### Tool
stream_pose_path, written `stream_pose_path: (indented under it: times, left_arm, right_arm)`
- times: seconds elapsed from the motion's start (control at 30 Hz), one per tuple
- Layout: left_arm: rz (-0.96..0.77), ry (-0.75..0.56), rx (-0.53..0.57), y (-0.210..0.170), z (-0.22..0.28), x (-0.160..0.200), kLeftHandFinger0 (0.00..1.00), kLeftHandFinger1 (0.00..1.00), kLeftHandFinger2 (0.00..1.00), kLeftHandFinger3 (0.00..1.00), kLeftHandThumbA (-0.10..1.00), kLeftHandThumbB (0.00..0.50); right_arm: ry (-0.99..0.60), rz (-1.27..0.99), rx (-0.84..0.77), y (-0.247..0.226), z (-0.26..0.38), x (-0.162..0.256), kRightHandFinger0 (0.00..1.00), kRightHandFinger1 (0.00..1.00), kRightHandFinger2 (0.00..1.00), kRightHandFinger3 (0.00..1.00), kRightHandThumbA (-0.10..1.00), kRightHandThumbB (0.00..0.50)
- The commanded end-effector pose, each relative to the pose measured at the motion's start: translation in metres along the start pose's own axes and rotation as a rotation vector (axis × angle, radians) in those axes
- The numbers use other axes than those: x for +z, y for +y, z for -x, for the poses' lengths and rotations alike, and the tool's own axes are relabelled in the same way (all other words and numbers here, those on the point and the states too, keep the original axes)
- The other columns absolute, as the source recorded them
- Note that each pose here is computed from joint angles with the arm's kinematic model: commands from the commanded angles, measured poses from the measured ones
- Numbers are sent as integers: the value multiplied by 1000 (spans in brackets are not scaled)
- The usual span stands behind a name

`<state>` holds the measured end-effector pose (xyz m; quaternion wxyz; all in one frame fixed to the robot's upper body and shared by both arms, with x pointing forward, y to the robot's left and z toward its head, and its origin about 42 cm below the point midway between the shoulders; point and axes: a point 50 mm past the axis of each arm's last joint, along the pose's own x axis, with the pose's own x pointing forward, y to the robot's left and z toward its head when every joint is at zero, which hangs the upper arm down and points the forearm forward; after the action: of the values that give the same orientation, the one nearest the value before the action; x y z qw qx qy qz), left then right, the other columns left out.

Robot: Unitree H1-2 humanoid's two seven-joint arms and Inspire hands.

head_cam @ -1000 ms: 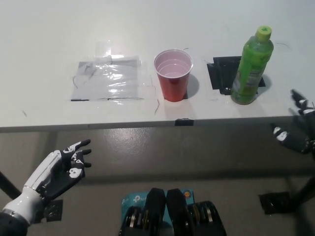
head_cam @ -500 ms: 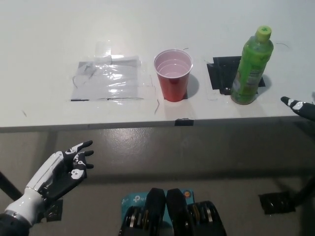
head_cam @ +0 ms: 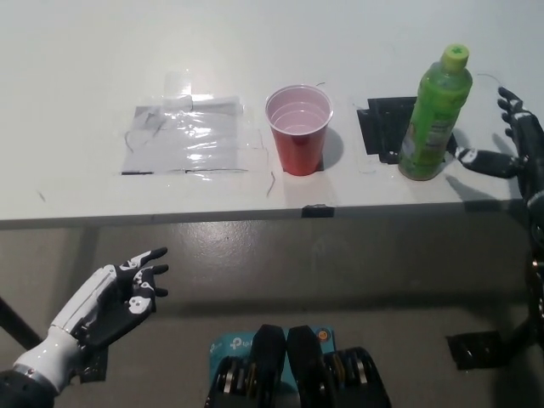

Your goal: The robot uses its right hand to pick up a bottle kept in the middle of the desk and tilt it into a cup kept next to it to pour water out

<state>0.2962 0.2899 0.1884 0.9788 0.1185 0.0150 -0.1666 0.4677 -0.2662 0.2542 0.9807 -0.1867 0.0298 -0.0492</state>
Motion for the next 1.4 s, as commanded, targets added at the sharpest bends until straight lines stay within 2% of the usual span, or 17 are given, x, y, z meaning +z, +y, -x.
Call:
stream_pose_path:
  times: [0.0, 0.03, 0.07, 0.13, 0.57, 0.7, 0.9, 1.07, 1.27, 1.3, 1.37]
  left_arm:
    - [-38, -28, -29, 2, 4, 9, 787, 906, 1000, 1000, 721, 67]
    - [-37, -28, -27, 2, 4, 10, 786, 905, 1000, 1000, 718, 58]
    - [-37, -28, -28, 2, 4, 10, 784, 905, 1000, 1000, 705, 40]
    - [-39, -28, -29, 2, 5, 11, 781, 906, 1000, 1000, 692, 36]
    - [-44, -34, -38, 1, 1, 11, 758, 884, 996, 1000, 700, 74]
    - [-44, -42, -46, 0, 0, 13, 756, 885, 1000, 1000, 677, 28]
    - [-47, -48, -52, 1, -2, 14, 741, 871, 991, 1000, 677, 42]
    - [-50, -44, -50, 1, -1, 15, 753, 890, 997, 1000, 674, 39]
    - [-46, -43, -51, 0, -2, 15, 738, 873, 981, 1000, 662, 40]
    - [-47, -43, -57, -1, -3, 15, 737, 873, 982, 1000, 661, 36]
    - [-47, -43, -60, -1, -3, 15, 748, 884, 992, 1000, 664, 41]
  right_arm:
    - [-68, 23, 8, -1, -13, 36, 1000, 1000, 1000, 1000, 813, 500]
    - [-70, 34, 5, -1, -15, 38, 1000, 1000, 1000, 1000, 815, 500]
    - [-74, 21, 0, 0, -17, 43, 1000, 1000, 1000, 1000, 772, 500]
    - [-79, 10, 0, 1, -18, 45, 1000, 1000, 1000, 1000, 766, 500]
    - [-79, 15, 4, 20, -19, 50, 1000, 1000, 1000, 1000, 808, 500]
    - [-70, 60, 14, 26, -19, 47, 1000, 1000, 1000, 1000, 848, 500]
    - [-67, 32, 39, 37, -19, 47, 1000, 1000, 1000, 1000, 833, 500]
    - [-65, -45, 96, 49, -16, 48, 1000, 1000, 1000, 1000, 756, 500]
    - [-62, -116, 150, 61, -14, 44, 1000, 1000, 1000, 1000, 609, 500]
    - [-63, -128, 151, 60, -14, 41, 1000, 1000, 1000, 1000, 585, 488]
    - [-93, -183, 132, 61, -20, 43, 1000, 1000, 1000, 1000, 517, 425]
